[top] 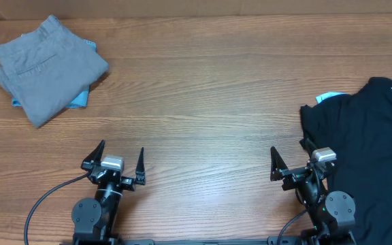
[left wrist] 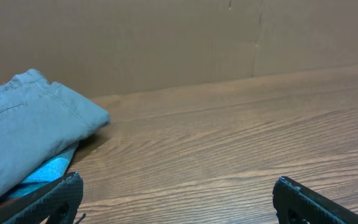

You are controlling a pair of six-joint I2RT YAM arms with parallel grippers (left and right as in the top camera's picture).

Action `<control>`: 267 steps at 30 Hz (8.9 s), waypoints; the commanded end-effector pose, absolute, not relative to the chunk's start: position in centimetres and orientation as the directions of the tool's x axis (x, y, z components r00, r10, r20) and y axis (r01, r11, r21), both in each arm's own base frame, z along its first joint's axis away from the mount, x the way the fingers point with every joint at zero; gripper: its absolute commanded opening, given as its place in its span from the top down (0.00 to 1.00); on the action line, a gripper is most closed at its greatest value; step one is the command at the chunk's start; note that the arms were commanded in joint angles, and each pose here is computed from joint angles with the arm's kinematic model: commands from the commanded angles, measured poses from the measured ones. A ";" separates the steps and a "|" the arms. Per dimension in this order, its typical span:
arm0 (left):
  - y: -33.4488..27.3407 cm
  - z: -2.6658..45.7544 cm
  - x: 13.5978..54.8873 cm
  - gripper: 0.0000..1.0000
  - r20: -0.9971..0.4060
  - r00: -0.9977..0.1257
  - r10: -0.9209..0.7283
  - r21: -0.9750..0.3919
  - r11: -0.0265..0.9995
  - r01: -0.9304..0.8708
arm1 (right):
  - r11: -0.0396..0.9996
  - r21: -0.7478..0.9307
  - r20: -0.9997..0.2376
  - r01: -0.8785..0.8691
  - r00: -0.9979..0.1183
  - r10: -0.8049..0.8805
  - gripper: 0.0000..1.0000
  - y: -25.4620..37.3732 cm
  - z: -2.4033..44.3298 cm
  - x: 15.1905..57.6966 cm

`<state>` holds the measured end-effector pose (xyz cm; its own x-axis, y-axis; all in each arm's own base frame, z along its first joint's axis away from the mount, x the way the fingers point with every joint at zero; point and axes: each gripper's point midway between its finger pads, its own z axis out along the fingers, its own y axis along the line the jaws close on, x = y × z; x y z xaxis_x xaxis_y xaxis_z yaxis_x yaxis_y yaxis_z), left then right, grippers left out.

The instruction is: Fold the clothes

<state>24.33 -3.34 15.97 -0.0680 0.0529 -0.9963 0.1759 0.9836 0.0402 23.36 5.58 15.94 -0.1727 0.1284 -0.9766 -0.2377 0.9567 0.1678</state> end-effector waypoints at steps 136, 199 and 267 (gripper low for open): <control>-3.5 15.9 24.3 0.00 -0.998 -0.070 -0.004 -0.017 0.984 0.179 | 0.964 0.157 -0.981 -0.216 -0.148 0.127 0.00 5.1 16.4 23.5; -11.2 24.0 29.5 0.00 -0.604 -0.797 -0.011 -0.477 0.806 0.351 | 0.859 0.512 -0.320 -0.015 -0.931 0.175 0.00 10.7 15.6 29.6; -15.3 16.4 30.8 0.00 -0.481 -0.847 0.225 -0.308 0.861 0.404 | 0.834 0.218 -0.304 0.508 -0.776 0.552 0.22 -5.3 2.5 38.0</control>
